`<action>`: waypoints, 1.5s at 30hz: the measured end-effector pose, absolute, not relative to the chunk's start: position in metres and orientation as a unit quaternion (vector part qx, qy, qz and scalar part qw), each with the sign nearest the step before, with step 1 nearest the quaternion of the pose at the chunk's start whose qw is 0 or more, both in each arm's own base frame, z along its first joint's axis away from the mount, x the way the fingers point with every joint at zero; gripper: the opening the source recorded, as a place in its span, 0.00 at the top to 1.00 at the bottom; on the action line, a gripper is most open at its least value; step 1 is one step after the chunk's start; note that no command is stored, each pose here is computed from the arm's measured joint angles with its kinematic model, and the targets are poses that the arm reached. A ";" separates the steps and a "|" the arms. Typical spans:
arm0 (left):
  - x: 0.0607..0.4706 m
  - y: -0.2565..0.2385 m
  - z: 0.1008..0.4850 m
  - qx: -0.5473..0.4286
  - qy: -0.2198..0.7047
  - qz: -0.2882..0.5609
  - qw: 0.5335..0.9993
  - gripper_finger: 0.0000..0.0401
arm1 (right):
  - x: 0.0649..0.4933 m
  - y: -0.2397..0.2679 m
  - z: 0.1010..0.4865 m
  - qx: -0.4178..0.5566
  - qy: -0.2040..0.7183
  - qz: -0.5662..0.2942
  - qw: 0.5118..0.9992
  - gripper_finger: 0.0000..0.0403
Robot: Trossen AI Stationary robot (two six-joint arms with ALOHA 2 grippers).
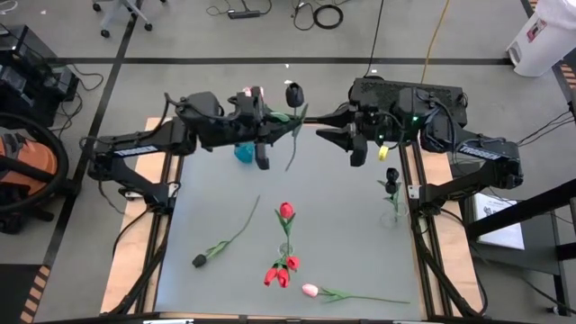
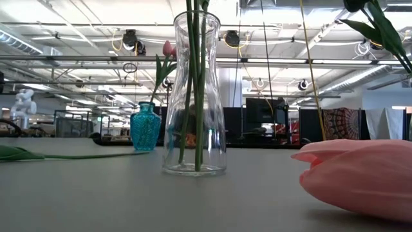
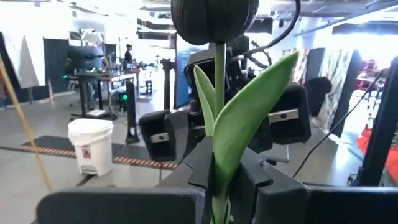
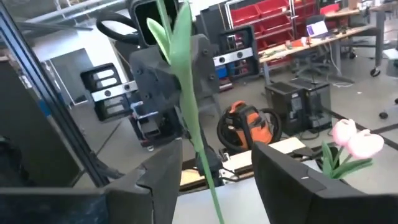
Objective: Sort flowers into vase by color
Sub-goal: Put the black flower into the right transparent vase
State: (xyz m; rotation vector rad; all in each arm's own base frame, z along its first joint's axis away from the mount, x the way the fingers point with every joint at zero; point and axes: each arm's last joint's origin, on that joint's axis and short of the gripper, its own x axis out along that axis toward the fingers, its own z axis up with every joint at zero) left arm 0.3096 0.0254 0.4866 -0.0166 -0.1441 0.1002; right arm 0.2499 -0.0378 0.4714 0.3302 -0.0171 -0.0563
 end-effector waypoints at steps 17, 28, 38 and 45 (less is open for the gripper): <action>0.344 0.027 0.473 -0.017 -0.109 0.024 0.994 0.91 | 0.251 -0.030 0.471 0.182 -0.002 -0.011 0.983 0.54; 0.351 0.026 0.470 -0.029 -0.118 0.010 0.992 0.91 | 0.252 -0.021 0.471 0.182 0.001 0.007 0.983 0.54; 0.354 0.022 0.471 -0.037 -0.138 -0.022 0.989 0.91 | 0.252 -0.019 0.471 0.191 0.001 0.011 0.982 0.54; 0.358 0.022 0.468 -0.046 -0.136 -0.029 0.989 0.91 | 0.252 -0.017 0.471 0.202 0.002 0.014 0.979 0.54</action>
